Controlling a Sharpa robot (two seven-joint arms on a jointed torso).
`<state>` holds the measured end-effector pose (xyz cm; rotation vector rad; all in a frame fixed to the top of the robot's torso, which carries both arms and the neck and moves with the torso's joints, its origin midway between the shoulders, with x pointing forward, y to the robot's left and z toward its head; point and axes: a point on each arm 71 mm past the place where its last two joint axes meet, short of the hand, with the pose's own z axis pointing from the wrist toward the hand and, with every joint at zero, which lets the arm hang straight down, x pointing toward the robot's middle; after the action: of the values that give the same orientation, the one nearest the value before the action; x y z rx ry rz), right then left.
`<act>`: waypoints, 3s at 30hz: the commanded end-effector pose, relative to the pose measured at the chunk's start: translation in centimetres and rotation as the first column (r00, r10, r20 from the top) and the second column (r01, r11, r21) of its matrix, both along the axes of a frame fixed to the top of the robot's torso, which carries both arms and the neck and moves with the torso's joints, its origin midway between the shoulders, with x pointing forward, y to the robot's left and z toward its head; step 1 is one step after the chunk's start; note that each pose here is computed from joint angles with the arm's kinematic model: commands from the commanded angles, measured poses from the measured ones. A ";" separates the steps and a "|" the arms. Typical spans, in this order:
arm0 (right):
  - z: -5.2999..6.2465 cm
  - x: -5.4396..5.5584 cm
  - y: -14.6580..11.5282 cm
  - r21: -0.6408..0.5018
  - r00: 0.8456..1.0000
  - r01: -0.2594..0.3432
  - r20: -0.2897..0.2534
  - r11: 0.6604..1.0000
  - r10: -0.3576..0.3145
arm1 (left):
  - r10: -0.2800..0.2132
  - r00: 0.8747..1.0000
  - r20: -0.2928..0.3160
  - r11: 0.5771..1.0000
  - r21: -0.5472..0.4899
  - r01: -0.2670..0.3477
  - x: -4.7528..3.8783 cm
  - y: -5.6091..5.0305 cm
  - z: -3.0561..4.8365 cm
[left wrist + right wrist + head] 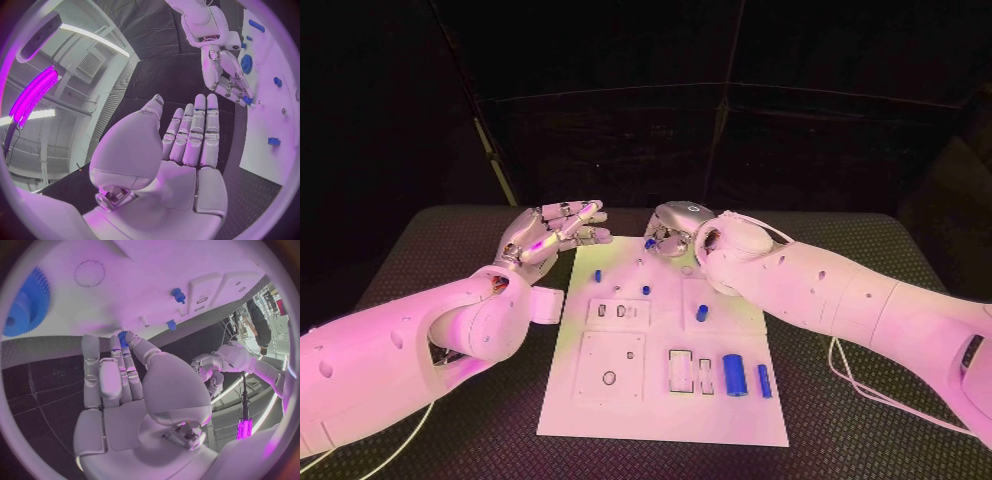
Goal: Assemble the parts on the task board
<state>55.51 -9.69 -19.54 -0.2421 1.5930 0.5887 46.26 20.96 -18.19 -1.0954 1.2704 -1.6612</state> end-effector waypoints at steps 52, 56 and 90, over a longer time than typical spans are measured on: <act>0.1 -1.5 -11.8 0.072 0.940 0.242 -0.267 0.968 -0.215 | 0.019 1.000 0.005 1.000 0.015 -0.019 0.86 1.5 -0.08; -0.2 -1.4 -11.6 0.053 0.935 0.240 -0.281 0.969 -0.216 | 0.021 1.000 0.004 1.000 0.016 -0.021 0.95 1.6 -0.13; -0.1 -1.0 -10.3 0.001 0.968 0.177 -0.178 0.984 -0.174 | 0.023 1.000 0.001 1.000 0.017 -0.023 1.09 1.6 -0.25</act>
<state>54.59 -20.28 -19.86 0.0205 1.8025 0.5025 47.35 22.70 -18.63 -1.1061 1.2644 -1.6145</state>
